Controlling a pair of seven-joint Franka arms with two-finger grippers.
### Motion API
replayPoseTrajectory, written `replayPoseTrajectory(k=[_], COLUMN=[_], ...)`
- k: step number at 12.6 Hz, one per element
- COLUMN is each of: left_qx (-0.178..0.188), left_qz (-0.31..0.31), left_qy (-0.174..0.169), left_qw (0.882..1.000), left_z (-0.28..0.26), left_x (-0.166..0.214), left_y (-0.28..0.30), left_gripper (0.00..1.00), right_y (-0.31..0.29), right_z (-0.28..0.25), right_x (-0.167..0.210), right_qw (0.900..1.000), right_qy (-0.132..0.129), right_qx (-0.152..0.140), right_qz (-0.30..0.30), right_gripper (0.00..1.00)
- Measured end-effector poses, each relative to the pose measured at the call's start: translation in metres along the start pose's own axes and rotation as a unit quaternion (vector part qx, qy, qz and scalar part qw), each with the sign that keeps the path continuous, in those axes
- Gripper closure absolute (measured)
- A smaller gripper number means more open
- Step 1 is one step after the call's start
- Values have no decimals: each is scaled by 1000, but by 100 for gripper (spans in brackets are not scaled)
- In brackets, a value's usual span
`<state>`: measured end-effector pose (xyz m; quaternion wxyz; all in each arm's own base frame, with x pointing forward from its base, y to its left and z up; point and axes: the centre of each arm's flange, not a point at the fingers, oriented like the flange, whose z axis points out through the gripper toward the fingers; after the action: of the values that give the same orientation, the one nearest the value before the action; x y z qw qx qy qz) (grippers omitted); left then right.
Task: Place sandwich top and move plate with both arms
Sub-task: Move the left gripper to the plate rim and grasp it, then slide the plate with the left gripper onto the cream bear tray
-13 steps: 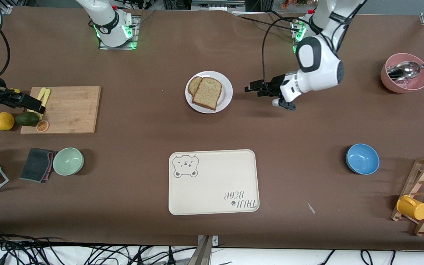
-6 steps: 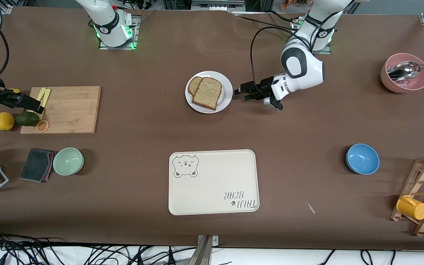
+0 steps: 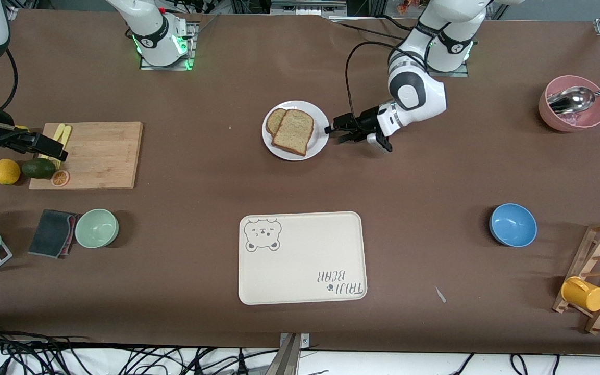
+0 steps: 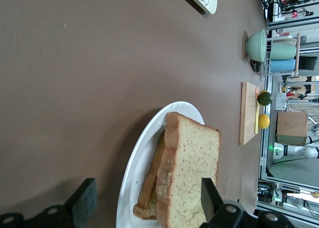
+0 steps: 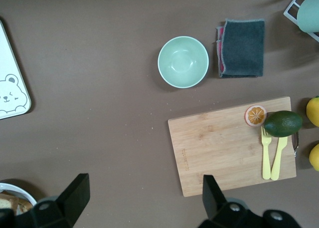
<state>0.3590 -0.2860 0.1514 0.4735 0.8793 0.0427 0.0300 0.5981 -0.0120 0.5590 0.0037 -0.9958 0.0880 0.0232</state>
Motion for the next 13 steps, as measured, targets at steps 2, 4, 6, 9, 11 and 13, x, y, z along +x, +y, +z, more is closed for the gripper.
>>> replayPoseTrajectory(k=[2, 4, 6, 9, 11, 13], left_qx=[0, 1, 2, 3, 2, 0], left_qz=[3, 4, 5, 5, 3, -1], left_qy=[7, 10, 10, 6, 2, 3], left_qw=[1000, 1000, 1000, 1000, 1000, 1000], left_z=[11, 14, 14, 20, 26, 30], left_x=[-12, -15, -15, -17, -24, -29], left_y=[-8, -12, -13, -15, -14, -11], left_gripper=[7, 13, 23, 32, 43, 47], right_y=[2, -1, -9, -11, -8, -6], right_z=[0, 0, 0, 0, 0, 0], right_x=[0, 0, -1, -2, -1, -1], right_qw=[1000, 1000, 999, 999, 999, 999], right_qy=[2, 3, 3, 3, 3, 3], right_qx=[-8, -8, -8, -8, -9, -9], right_qz=[-19, -25, -35, -38, -36, -35], right_gripper=[0, 0, 0, 0, 0, 0])
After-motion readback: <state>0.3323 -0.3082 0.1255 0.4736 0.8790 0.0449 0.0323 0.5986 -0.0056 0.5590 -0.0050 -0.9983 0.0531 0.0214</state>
